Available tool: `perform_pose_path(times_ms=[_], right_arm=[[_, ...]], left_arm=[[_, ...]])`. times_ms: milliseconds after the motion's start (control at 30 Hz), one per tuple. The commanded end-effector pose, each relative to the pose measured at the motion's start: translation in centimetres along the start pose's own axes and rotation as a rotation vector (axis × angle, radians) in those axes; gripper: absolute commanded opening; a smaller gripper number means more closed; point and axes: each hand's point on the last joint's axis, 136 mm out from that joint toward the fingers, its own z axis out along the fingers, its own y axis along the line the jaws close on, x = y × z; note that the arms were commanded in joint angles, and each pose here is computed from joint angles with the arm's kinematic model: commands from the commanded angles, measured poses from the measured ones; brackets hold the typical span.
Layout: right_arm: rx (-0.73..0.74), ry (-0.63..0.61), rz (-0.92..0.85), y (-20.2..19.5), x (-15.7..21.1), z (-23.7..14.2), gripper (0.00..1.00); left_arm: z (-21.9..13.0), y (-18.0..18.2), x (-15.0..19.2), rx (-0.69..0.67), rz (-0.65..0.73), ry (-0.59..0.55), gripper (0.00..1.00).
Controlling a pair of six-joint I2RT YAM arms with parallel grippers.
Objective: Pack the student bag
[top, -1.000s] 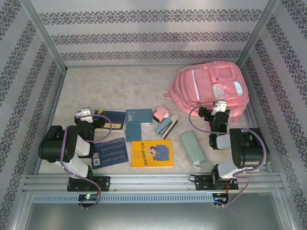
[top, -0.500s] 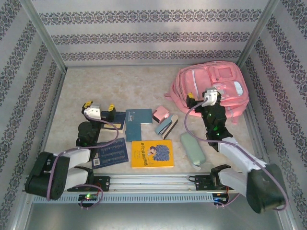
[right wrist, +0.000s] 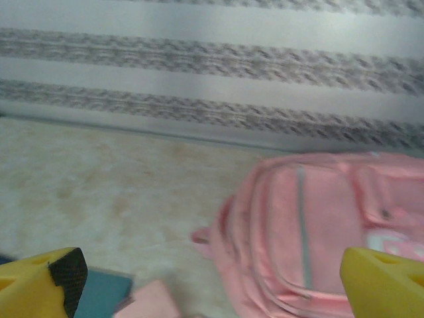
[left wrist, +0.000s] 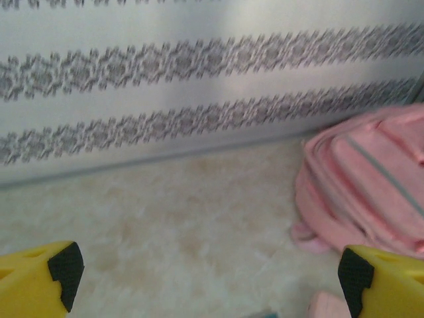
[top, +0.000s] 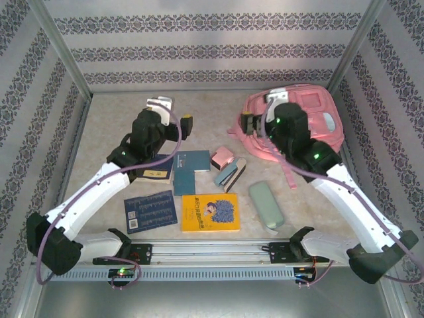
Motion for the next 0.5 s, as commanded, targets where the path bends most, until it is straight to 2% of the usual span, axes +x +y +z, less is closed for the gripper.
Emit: perform_pose_path(times_ms=[0, 67, 133, 200, 267, 333, 400, 467], right_arm=[[0.061, 0.253, 0.2, -4.1, 6.7, 0.5, 0.98], [0.091, 0.177, 0.317, -6.1, 6.7, 1.7, 0.92], [0.172, 0.173, 0.34, -7.7, 7.0, 2.9, 0.88], [0.221, 0.319, 0.394, -8.7, 8.9, 5.0, 0.88], [0.229, 0.415, 0.443, -9.0, 10.5, 7.2, 0.92], [0.199, 0.421, 0.454, -8.8, 11.2, 9.7, 0.98], [0.296, 0.419, 0.47, -10.3, 12.0, 11.8, 0.98], [0.295, 0.482, 0.455, -11.2, 12.8, 14.1, 0.98]], left_arm=[[-0.9, 1.9, 5.5, -0.101, -0.012, 0.264, 1.0], [-0.4, 1.1, 5.7, -0.073, -0.016, 0.295, 1.0], [0.3, 1.0, 6.3, -0.095, -0.027, 0.351, 1.0], [1.0, 0.3, 7.2, -0.078, -0.032, 0.4, 1.0], [1.6, -0.1, 8.2, -0.068, -0.033, 0.443, 1.0], [2.1, -0.9, 9.6, -0.042, -0.027, 0.517, 1.0], [2.6, -1.4, 11.1, -0.025, -0.016, 0.599, 1.0], [2.8, -2.1, 12.1, 0.008, -0.01, 0.651, 1.0]])
